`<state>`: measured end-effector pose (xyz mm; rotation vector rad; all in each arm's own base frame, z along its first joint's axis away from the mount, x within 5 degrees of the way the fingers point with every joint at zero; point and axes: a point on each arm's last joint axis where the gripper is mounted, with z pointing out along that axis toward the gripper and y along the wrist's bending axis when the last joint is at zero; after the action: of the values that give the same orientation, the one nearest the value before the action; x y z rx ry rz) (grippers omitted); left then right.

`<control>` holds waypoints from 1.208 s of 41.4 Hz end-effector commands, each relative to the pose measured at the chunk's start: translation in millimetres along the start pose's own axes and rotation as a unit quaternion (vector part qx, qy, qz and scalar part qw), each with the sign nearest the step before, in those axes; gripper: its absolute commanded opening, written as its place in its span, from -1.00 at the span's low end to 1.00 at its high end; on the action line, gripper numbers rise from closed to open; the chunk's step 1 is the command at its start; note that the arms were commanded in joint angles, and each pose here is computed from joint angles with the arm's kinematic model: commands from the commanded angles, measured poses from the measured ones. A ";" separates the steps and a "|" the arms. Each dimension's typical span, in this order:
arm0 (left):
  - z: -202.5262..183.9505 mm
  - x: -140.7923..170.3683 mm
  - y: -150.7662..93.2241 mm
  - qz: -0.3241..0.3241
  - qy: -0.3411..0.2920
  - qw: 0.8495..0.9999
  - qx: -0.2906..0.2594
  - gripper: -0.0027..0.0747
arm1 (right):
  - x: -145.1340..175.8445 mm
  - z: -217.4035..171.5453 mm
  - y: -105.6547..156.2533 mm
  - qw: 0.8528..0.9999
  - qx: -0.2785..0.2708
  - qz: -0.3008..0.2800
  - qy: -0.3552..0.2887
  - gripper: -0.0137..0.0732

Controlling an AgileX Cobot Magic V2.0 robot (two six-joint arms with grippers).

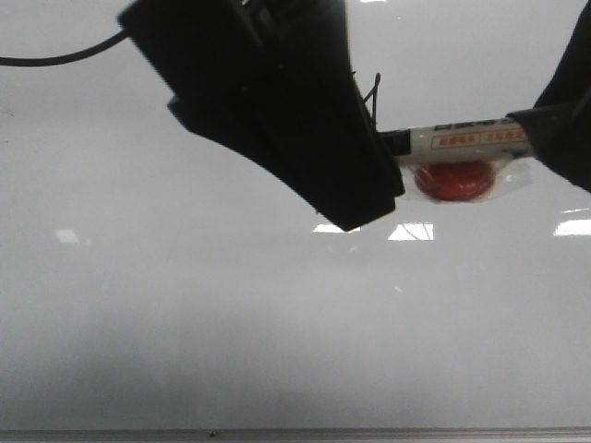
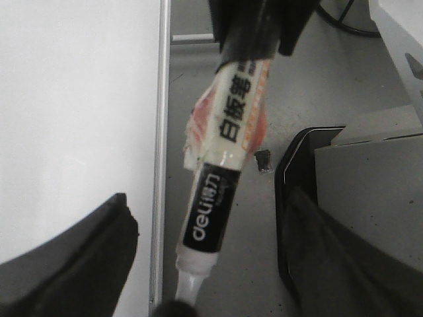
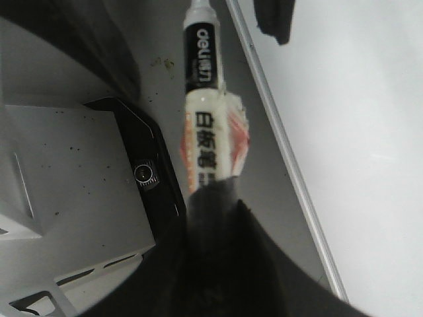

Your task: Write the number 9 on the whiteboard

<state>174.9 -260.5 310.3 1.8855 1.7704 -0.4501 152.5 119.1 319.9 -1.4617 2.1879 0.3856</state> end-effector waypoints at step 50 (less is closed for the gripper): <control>-159.3 135.8 63.9 -0.466 0.004 0.762 -0.451 -0.85 | 31.8 -65.8 -23.5 0.963 0.199 0.175 -0.052 0.80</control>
<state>232.7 -79.4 362.2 0.4403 2.3401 0.1495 147.0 54.4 346.0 -0.8725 2.3424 0.1308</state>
